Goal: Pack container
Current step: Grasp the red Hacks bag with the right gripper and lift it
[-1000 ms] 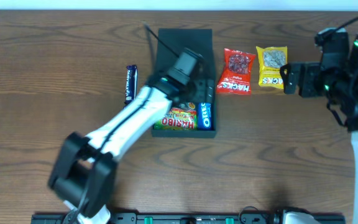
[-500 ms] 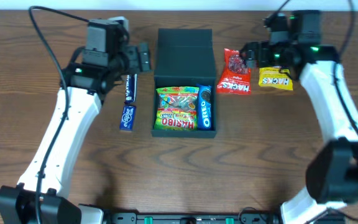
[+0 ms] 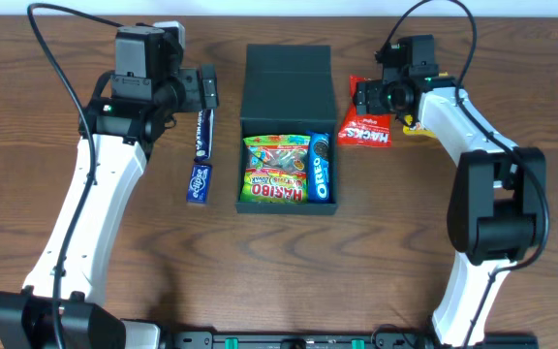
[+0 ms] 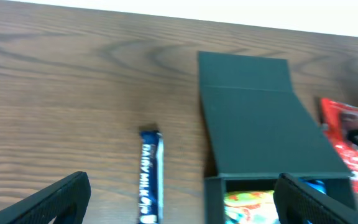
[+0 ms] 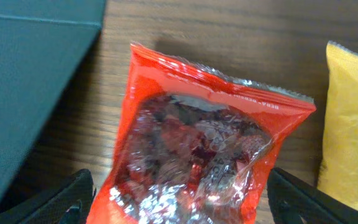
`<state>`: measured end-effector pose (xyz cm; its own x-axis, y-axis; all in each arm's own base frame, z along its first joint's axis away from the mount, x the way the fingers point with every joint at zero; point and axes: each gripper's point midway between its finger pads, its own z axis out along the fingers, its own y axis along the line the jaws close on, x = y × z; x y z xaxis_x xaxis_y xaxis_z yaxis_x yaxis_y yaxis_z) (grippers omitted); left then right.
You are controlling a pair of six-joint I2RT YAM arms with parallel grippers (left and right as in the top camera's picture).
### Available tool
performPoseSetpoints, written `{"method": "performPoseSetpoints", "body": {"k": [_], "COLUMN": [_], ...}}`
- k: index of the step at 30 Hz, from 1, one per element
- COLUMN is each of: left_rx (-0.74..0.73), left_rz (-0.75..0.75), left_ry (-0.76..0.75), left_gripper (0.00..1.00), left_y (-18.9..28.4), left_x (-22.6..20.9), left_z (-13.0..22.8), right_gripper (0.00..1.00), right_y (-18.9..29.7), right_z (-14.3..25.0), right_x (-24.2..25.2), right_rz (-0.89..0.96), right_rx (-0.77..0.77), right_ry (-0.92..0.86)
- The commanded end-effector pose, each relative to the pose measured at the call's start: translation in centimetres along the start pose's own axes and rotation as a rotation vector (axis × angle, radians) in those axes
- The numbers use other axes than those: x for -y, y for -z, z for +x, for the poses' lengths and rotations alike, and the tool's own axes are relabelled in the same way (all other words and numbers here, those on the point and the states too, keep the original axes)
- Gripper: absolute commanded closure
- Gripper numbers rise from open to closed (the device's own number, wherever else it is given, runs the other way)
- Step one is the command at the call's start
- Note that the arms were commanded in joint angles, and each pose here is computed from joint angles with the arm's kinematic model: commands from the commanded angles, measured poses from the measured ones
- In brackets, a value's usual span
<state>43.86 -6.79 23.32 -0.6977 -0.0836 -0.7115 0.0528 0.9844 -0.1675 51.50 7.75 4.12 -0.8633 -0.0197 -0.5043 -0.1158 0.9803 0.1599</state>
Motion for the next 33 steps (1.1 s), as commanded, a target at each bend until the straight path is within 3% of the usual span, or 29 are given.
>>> {"method": "performPoseSetpoints", "body": {"k": [1,4,9,12,18,27,31,33], "left_rx": [0.044,0.069,0.111,0.119,0.138,0.161,0.162,0.165], "left_rz": [-0.110,-0.138,-0.175,-0.156,-0.155,-0.156,-0.156,-0.158], "left_ry": [-0.051,-0.056,-0.006,0.021,0.044,0.042,0.042,0.043], "left_gripper": [0.05,0.05,0.05,0.05,0.05,0.05,0.05,0.05], "left_y": [0.6,0.8,1.3,1.6,1.9,2.0,2.1,2.1], "left_x": [-2.8,-4.4,-7.7,-8.9,-10.2,-10.3,-10.3,-10.4], "left_z": [-1.3,-2.1,-3.3,-3.5,-3.9,-4.5,-4.5,-4.6], "right_gripper": [0.16,0.24,0.28,0.39,0.44,0.72,0.98,0.99], "right_y": [-1.1,-1.2,-1.3,-1.6,-3.0,-3.4,-2.1,-0.4], "right_z": [1.0,1.0,0.9,0.7,2.7,3.9,2.2,0.2], "right_x": [-0.6,-0.9,-1.8,-2.7,-2.6,-2.2,-2.2,-2.4], "right_rz": [0.010,0.007,-0.003,-0.012,0.010,0.024,0.024,0.018], "right_rx": [-0.025,-0.025,-0.019,-0.009,-0.072,-0.118,-0.079,-0.032], "right_ry": [-0.032,-0.029,-0.029,-0.012,-0.009,-0.028,-0.070,-0.069]}}
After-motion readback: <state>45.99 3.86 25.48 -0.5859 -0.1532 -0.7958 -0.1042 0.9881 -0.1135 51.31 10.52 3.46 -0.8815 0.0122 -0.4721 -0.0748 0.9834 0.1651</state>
